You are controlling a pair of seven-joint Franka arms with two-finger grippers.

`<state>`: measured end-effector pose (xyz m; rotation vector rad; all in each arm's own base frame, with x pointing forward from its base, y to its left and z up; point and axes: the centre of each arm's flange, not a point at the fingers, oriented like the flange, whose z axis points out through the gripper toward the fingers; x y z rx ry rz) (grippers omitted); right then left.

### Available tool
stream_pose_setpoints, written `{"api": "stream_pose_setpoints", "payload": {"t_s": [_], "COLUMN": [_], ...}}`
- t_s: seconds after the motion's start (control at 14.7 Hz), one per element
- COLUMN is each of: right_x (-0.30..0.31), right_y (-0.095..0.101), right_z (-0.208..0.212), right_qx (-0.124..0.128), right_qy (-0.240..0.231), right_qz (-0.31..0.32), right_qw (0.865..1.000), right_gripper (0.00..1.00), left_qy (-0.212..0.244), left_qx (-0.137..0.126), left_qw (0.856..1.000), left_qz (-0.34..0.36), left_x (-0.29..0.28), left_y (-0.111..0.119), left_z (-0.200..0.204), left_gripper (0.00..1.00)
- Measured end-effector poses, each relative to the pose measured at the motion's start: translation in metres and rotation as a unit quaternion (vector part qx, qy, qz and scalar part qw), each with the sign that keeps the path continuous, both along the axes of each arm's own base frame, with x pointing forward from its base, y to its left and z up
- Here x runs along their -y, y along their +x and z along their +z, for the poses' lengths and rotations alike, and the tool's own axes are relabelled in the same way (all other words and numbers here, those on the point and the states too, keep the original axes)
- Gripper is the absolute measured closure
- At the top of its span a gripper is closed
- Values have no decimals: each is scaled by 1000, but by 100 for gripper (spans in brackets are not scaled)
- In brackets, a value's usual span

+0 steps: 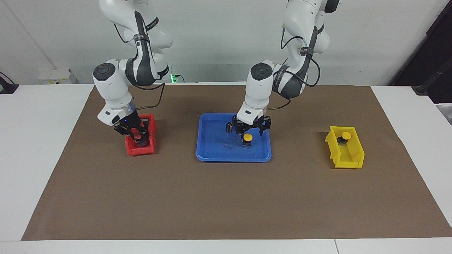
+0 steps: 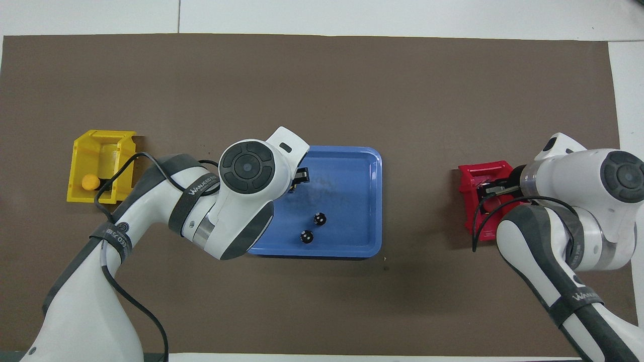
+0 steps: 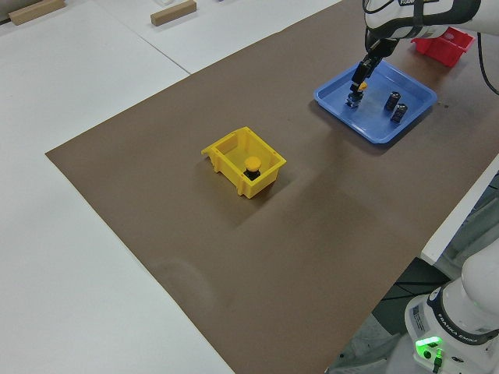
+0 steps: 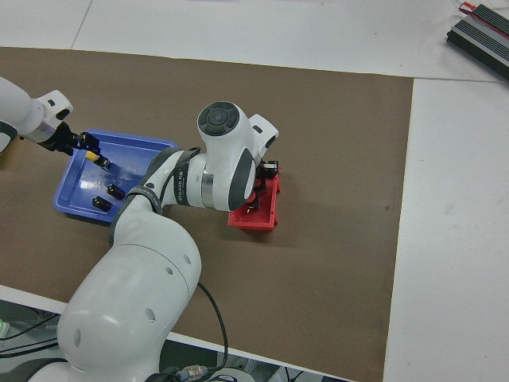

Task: Sort red and yellow buttons by color
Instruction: 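Place the second red button in the red bin while the left gripper grasps yellow, then carry the second yellow button to the yellow bin with the left gripper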

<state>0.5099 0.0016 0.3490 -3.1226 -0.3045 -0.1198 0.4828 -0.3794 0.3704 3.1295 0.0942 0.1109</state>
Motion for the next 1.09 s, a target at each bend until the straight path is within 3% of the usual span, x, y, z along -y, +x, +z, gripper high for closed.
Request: {"api": "stream_pose_setpoints", "payload": {"t_s": [0.07, 0.14, 0.34, 0.54, 0.75, 0.95, 1.09], "right_x": [0, 1, 4, 3, 9, 31, 39], "right_y": [0, 2, 19, 36, 29, 22, 21], "right_z": [1, 4, 45, 125, 199, 247, 258], "right_qx": [1, 0, -28, -48, -70, -77, -75], "right_qy": [0, 0, 1, 1, 1, -1, -6], "right_qz": [1, 2, 6, 8, 1, -19, -25], "right_qw": [1000, 1000, 1000, 999, 998, 997, 997], "right_gripper": [44, 43, 26, 25, 1, 0, 0], "left_qy": [-2, -3, -4, -5, 1, 34, 43], "left_qx": [1, 2, 1, 1, -1, -4, -6], "left_qw": [1000, 1000, 1000, 1000, 999, 999, 999], "left_qz": [2, 5, 15, 26, 37, 27, -18], "left_x": [1, 2, 8, 10, 6, -47, -128], "left_y": [0, 0, -2, -2, 6, 60, 99], "left_z": [-3, -6, -16, -17, -7, 62, 113], "left_gripper": [15, 14, 19, 56, 59, 59, 59]}}
